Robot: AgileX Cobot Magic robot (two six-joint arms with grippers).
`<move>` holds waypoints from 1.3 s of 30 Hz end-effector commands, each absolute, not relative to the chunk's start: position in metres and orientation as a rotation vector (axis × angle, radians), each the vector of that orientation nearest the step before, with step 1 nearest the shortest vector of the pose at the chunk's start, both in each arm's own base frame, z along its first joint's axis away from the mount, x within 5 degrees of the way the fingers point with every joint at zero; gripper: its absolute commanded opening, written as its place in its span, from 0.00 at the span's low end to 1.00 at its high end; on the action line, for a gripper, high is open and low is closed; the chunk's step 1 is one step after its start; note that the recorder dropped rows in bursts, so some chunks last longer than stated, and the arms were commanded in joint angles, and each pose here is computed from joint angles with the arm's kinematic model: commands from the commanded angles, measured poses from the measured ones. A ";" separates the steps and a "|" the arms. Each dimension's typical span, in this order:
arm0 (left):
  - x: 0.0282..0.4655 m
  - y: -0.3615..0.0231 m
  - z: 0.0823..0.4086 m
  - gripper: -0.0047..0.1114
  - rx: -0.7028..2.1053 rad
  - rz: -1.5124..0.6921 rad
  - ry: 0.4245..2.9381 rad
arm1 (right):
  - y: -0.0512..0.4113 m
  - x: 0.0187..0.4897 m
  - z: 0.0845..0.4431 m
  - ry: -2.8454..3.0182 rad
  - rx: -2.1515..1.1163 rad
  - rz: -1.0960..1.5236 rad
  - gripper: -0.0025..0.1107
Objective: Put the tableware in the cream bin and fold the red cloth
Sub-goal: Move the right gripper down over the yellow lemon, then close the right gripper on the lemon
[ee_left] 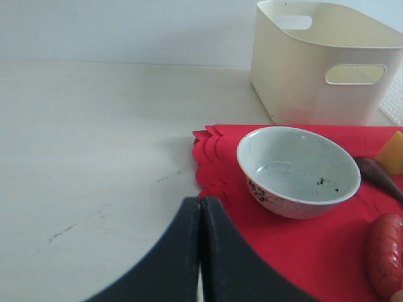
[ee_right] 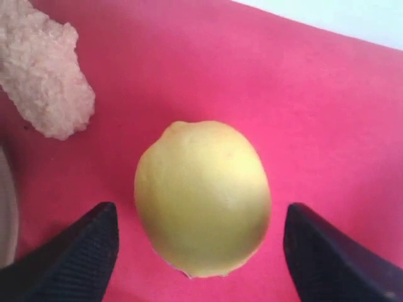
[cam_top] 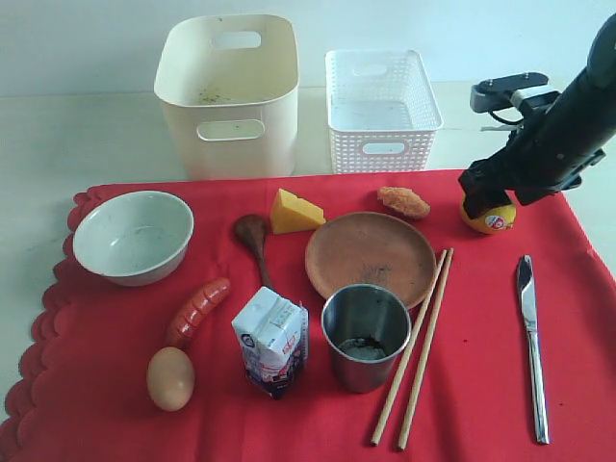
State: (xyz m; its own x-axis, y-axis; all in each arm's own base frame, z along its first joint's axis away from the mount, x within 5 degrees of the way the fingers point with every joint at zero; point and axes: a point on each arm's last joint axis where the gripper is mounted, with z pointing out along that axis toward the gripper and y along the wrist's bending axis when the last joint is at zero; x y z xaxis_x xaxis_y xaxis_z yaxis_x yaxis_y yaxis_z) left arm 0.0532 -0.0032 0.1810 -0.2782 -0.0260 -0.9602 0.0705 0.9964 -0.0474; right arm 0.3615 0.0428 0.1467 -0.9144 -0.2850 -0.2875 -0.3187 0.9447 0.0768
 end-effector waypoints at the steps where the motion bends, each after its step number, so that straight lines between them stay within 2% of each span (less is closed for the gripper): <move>1: 0.053 -0.003 0.181 0.04 0.023 -0.102 1.839 | 0.044 0.367 0.145 2.842 -0.453 0.205 0.64; 10: 0.053 -0.003 0.181 0.04 0.023 -0.102 1.839 | 0.044 0.372 0.123 2.877 -0.487 0.209 0.64; 19: 0.053 -0.003 0.181 0.04 0.023 -0.102 1.839 | 0.046 0.381 0.124 2.833 -0.446 0.214 0.62; 21: 0.053 -0.003 0.181 0.04 0.023 -0.102 1.839 | 0.046 0.381 0.124 2.835 -0.447 0.215 0.56; 25: 0.053 -0.003 0.181 0.04 0.023 -0.102 1.839 | 0.046 0.380 0.124 2.847 -0.451 0.222 0.33; 29: 0.053 -0.003 0.181 0.04 0.023 -0.102 1.839 | 0.046 0.379 0.124 2.851 -0.457 0.220 0.16; 34: 0.053 -0.003 0.181 0.04 0.023 -0.102 1.839 | 0.047 0.383 0.128 2.850 -0.463 0.227 0.03; 39: 0.053 -0.003 0.181 0.04 0.023 -0.102 1.839 | 0.048 0.388 0.138 2.859 -0.469 0.251 0.02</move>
State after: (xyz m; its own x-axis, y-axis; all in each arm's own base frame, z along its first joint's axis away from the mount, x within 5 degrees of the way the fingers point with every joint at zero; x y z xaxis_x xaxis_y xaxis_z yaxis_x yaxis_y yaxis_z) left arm 0.0532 -0.0032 0.1810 -0.2782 -0.0260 -0.9602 0.0705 0.9964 -0.0474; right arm 0.3835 0.0483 0.1312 -0.9244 -0.2893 -0.2485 -0.3270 0.9366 0.1261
